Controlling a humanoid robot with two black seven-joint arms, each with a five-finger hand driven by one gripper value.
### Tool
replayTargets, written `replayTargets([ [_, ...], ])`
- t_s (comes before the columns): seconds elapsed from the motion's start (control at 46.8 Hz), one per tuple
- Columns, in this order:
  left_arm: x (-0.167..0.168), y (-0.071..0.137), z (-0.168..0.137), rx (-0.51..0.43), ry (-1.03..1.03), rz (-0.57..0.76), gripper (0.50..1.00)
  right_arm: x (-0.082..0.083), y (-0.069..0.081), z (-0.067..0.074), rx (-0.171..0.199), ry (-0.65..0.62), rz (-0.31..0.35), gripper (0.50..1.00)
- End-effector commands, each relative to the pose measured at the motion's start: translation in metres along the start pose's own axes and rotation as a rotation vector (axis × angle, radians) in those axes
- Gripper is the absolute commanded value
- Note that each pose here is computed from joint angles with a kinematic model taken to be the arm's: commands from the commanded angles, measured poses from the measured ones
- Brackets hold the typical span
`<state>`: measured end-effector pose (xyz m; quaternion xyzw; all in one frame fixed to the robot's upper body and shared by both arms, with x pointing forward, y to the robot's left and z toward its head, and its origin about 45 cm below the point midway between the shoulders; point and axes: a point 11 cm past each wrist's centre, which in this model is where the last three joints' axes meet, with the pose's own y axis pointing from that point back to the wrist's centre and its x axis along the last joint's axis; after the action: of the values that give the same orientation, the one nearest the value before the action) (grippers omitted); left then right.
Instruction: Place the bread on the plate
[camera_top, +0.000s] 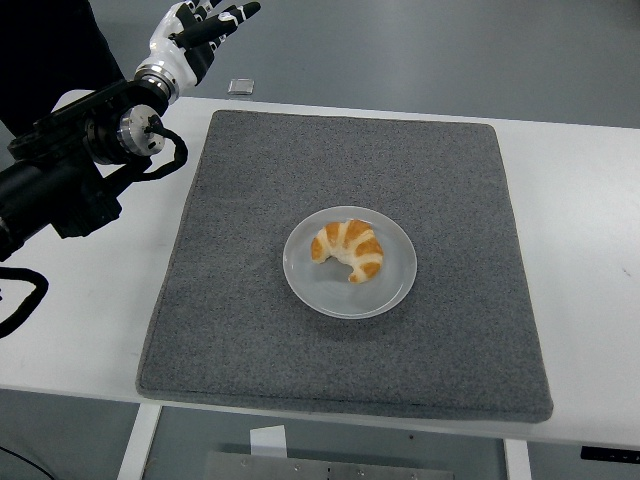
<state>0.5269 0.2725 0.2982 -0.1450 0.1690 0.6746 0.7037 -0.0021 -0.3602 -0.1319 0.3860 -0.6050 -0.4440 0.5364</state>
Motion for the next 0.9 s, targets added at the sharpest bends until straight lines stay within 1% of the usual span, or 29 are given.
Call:
replayTargets([
  [0.0, 0.004, 0.001, -0.005, 0.001, 0.082, 0.026, 0.994, 0.000, 0.000, 0.000, 0.000, 0.000, 0.001, 0.952],
  [0.064, 0.004, 0.003, -0.014, 0.009, 0.133, 0.037, 0.994, 0.000, 0.000, 0.000, 0.000, 0.001, 0.001, 0.952],
  [0.15, 0.010, 0.004, -0.015, -0.003, 0.195, 0.064, 0.994, 0.000, 0.000, 0.000, 0.000, 0.001, 0.001, 0.952],
  [0.256, 0.026, 0.009, -0.019, -0.018, 0.260, 0.115, 0.994, 0.000, 0.000, 0.000, 0.000, -0.002, 0.001, 0.952],
  [0.406, 0.029, 0.008, -0.024, -0.038, 0.332, 0.146, 0.994, 0.000, 0.000, 0.000, 0.000, -0.002, 0.001, 0.952],
  [0.534, 0.033, 0.008, -0.025, -0.039, 0.330, 0.153, 0.994, 0.000, 0.000, 0.000, -0.001, -0.003, -0.001, 0.954],
  [0.876, 0.025, 0.006, -0.036, -0.021, 0.318, 0.154, 0.994, 0.000, 0.000, 0.000, -0.001, -0.008, -0.002, 0.952],
])
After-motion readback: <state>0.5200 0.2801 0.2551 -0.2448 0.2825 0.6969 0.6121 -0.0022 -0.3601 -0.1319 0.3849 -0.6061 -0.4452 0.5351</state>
